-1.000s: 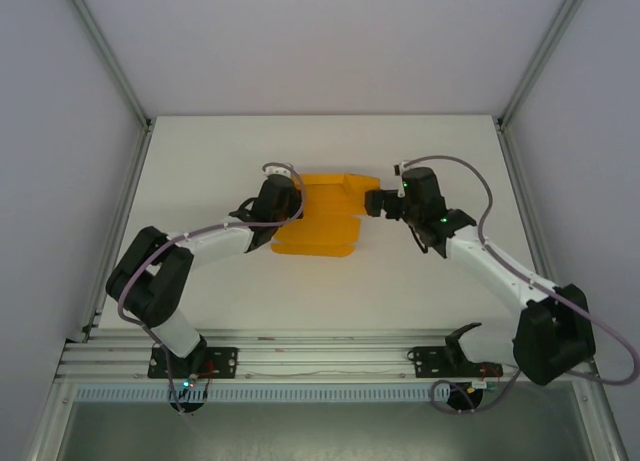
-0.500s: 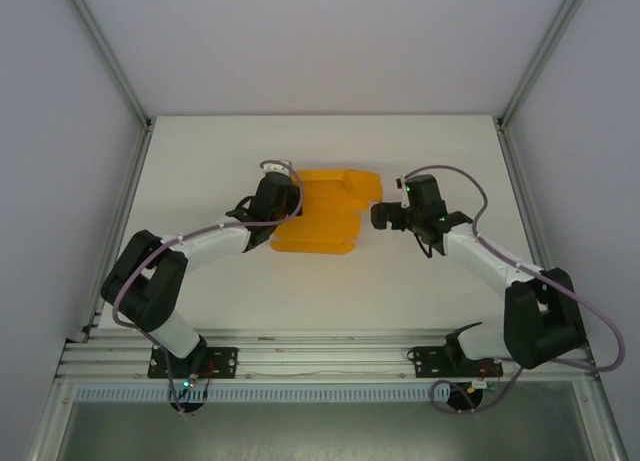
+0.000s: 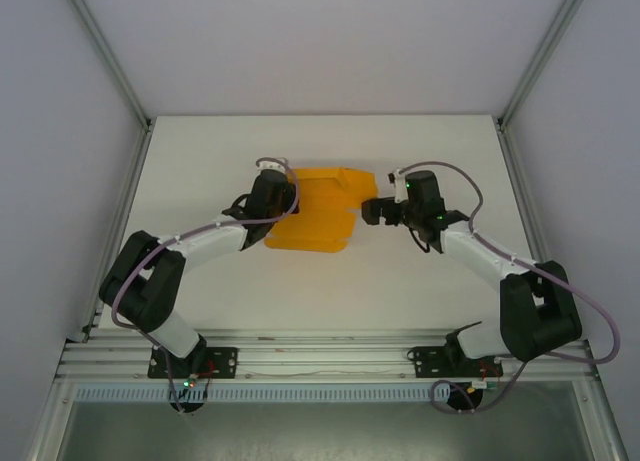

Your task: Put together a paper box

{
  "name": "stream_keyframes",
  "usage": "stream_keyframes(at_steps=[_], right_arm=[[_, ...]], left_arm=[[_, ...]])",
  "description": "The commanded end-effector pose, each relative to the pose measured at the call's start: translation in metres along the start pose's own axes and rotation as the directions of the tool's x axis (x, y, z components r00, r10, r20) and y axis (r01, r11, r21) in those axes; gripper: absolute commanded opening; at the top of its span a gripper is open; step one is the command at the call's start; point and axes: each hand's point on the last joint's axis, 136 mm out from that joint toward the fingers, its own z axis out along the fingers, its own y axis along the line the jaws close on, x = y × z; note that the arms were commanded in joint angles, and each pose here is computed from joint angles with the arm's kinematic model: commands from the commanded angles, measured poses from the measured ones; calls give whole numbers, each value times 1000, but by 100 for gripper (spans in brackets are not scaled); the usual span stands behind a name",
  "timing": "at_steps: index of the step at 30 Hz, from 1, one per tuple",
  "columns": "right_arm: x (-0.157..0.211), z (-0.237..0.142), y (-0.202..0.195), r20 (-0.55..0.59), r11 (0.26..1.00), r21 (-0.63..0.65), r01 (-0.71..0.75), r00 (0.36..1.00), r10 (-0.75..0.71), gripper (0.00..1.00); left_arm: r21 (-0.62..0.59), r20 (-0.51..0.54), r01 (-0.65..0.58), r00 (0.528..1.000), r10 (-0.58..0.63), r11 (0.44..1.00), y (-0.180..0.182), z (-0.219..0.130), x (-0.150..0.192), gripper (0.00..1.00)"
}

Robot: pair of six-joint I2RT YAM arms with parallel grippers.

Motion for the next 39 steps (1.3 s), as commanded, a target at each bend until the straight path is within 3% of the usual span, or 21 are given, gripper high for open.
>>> stream_keyframes(at_steps=[1,6,9,14,22,29,31,36,39], right_arm=[[-42,-2,36,114,986,-162,37,993,-18,100],[-48,0,26,135,995,-94,19,991,-6,100],[-31,-12,14,48,998,-45,47,998,-45,100],[16,-44,26,-112,962,-209,177,973,-203,100],[-17,-57,69,-19,883,-418,211,970,-241,94],[-9,-43,66,-128,875,-448,186,955,-268,72],[-6,-44,66,-149,869,-460,184,949,-279,58],[1,-58,79,-169,813,-553,184,930,-325,43],[-1,-67,88,-156,777,-600,190,925,-347,28]], left_arm=[[94,-18,-39,999,41,995,-28,1,0,0],[61,-23,-48,999,49,997,-23,2,2,0],[96,-35,-15,999,19,995,-21,3,3,0],[173,-53,9,999,0,985,-19,1,-1,0],[226,-92,-48,993,70,973,-28,-3,3,0],[280,-81,-55,993,80,958,-35,-5,0,0],[313,-79,-58,993,86,948,-38,-6,-1,0],[428,-39,-116,988,147,896,-52,-11,-5,0],[467,-19,-159,982,190,870,-59,-11,-6,0]])
